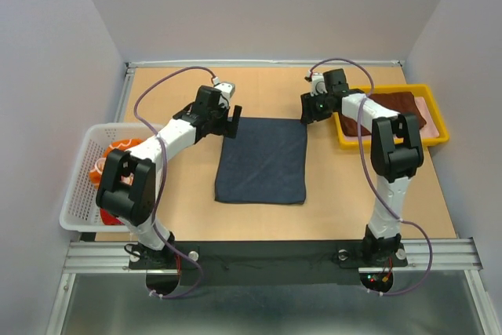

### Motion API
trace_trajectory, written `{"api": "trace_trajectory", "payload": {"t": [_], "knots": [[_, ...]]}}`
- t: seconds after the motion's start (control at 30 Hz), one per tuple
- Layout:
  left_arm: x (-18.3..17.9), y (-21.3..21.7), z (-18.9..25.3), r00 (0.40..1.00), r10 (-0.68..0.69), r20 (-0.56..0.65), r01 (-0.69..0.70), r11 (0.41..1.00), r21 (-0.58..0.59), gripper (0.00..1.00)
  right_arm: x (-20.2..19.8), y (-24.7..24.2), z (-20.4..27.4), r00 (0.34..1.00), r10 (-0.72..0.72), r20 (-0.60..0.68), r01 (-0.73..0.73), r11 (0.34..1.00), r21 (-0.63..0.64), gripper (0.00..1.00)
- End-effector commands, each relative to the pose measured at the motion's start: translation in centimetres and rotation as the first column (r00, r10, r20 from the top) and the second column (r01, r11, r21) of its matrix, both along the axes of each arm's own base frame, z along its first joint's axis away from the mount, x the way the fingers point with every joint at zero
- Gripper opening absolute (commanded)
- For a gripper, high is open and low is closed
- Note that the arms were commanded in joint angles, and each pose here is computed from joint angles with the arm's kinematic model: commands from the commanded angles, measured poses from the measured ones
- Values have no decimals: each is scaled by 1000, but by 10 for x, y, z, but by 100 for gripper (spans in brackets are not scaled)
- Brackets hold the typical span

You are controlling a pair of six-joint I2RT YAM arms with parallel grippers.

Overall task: Fold and stack the towels
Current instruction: Fold the towel

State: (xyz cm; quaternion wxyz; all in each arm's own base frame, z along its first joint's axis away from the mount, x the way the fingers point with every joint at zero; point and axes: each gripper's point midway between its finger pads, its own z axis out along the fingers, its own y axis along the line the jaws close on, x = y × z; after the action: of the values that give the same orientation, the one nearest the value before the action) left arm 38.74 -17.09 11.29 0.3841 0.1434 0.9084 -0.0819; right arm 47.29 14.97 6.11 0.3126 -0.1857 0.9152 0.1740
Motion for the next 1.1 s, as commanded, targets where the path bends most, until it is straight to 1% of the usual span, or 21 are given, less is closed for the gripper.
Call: {"api": "trace_trajectory", "payload": {"t": [0.0, 0.13, 0.17, 0.33, 0.47, 0.53, 0.67, 0.8, 0.9, 1.07], "knots": [[30, -19, 34, 977, -181, 112, 185, 982, -35, 99, 4, 11, 4, 997, 71, 7, -71, 997, 24, 54], [45, -19, 26, 966, -234, 110, 240, 970, -40, 99, 5, 10, -10, 997, 75, -16, -75, 997, 16, 53], [48, -18, 18, 965, -243, 98, 248, 968, -37, 99, 6, 10, -12, 997, 76, -19, -76, 997, 19, 53], [66, -18, 10, 952, -288, 107, 289, 957, 8, 99, 2, 9, -23, 994, 98, -44, -97, 995, 36, 49], [77, -20, -7, 937, -336, 95, 334, 942, 33, 99, -5, 10, -31, 990, 123, -67, -119, 991, 57, 41], [83, -21, -14, 927, -363, 91, 360, 932, 47, 99, -8, 11, -36, 987, 135, -83, -130, 990, 64, 40], [95, -21, -19, 915, -394, 91, 390, 919, 62, 99, -11, 11, -44, 984, 146, -101, -139, 988, 70, 33], [107, -23, -22, 899, -428, 92, 426, 904, 38, 99, -13, 7, -55, 982, 139, -127, -131, 989, 72, 32], [108, -23, -34, 892, -450, 49, 451, 893, 5, 98, -13, 4, -62, 981, 136, -141, -127, 989, 73, 32], [102, -28, -55, 864, -503, -16, 501, 864, -56, 90, -16, 1, -70, 978, 137, -155, -129, 990, 60, 33]]}}
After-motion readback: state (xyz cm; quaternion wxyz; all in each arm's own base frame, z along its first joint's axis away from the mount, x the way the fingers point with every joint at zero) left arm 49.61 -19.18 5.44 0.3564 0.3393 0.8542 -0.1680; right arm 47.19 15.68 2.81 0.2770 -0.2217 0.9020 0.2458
